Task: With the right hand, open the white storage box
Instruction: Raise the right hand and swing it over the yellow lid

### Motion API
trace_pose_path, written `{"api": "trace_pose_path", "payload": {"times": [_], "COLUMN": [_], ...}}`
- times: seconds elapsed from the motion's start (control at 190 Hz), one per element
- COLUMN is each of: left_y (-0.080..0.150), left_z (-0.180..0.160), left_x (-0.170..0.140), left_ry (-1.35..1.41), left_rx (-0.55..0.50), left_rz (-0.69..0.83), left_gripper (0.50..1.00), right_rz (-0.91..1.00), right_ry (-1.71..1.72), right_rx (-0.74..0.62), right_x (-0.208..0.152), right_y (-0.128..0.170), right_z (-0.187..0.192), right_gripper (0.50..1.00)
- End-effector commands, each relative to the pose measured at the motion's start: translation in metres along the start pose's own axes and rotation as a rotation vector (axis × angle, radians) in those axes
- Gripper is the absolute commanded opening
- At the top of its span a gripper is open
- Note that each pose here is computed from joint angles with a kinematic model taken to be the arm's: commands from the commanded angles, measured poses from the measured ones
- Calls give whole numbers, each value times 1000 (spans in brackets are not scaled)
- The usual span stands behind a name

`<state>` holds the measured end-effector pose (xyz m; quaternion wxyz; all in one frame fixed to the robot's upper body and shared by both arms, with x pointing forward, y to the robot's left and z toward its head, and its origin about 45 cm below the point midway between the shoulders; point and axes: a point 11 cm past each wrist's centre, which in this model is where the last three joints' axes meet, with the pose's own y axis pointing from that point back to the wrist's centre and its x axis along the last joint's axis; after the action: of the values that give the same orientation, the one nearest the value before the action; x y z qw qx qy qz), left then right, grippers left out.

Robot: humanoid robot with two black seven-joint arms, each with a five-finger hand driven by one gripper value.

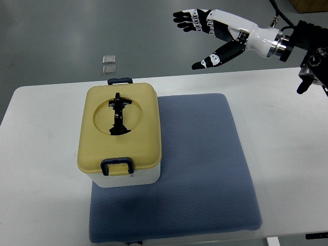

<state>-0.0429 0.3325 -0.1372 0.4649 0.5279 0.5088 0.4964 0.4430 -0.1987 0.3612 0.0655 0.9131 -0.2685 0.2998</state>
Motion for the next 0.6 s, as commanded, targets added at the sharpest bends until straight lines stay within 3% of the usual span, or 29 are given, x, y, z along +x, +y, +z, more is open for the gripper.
{"api": "trace_pose_path", "payload": {"times": [0.0, 0.594], "left_y": [0, 0], "left_z": [0, 0], "left_x": [0, 0], "left_ry": [0, 0], "left_rx": [0, 0], "left_rz": [0, 0], "left_gripper": [1000, 1000], "right_rz": [-59, -283], "right_ry": [76, 359], "right_rx": [-13, 13], "right_x": [-7, -56], "right_y": [-14, -91], "right_z": [-8, -49], "right_gripper": [940, 936]}}
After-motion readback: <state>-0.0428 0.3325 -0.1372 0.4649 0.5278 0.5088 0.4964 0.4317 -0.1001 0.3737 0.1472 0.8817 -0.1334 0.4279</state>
